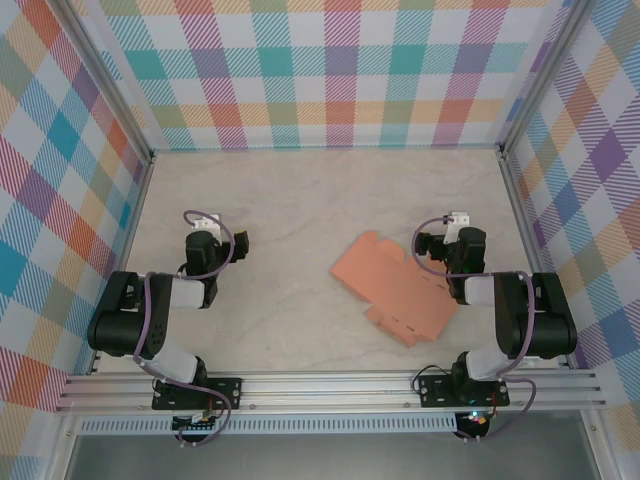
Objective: Fold the paper box
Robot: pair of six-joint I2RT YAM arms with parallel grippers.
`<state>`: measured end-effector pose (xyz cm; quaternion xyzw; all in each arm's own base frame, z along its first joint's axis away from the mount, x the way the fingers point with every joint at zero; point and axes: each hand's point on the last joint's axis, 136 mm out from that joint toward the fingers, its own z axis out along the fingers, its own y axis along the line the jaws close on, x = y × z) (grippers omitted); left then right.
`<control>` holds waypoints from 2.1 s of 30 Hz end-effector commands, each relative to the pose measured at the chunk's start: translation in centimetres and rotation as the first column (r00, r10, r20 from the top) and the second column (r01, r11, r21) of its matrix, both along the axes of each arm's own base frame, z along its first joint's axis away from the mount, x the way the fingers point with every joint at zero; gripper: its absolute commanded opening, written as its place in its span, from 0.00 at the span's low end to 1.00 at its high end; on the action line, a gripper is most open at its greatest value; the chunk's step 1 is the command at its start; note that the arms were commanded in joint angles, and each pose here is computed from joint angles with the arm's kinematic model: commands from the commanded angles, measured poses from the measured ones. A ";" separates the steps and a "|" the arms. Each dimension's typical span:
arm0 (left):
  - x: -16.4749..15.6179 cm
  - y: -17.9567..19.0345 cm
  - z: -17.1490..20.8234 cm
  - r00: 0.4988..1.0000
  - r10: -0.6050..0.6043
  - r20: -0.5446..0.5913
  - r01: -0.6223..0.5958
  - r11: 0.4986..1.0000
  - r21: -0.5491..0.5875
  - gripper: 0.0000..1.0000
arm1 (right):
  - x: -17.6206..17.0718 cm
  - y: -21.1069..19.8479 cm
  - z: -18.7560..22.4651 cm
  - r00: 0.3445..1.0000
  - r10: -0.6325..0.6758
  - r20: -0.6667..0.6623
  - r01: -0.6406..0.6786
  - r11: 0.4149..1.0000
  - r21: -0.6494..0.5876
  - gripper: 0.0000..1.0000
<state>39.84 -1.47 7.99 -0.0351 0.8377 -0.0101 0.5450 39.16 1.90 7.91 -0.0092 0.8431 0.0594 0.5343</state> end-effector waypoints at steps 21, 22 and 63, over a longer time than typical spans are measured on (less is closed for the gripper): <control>0.0 0.3 -0.1 1.000 0.006 -0.005 -0.006 1.000 0.007 1.00 | 0.6 0.5 1.1 0.999 0.024 0.035 -0.024 1.000 -0.001 1.00; 0.0 0.3 -0.2 1.000 0.007 -0.007 -0.007 1.000 0.007 1.00 | 0.6 0.5 1.1 0.999 0.024 0.035 -0.024 1.000 -0.002 1.00; -3.4 -8.2 2.4 0.820 0.068 -0.568 -0.334 0.864 -0.378 1.00 | -4.7 6.8 6.3 0.504 0.200 -0.840 -0.203 0.973 0.110 0.90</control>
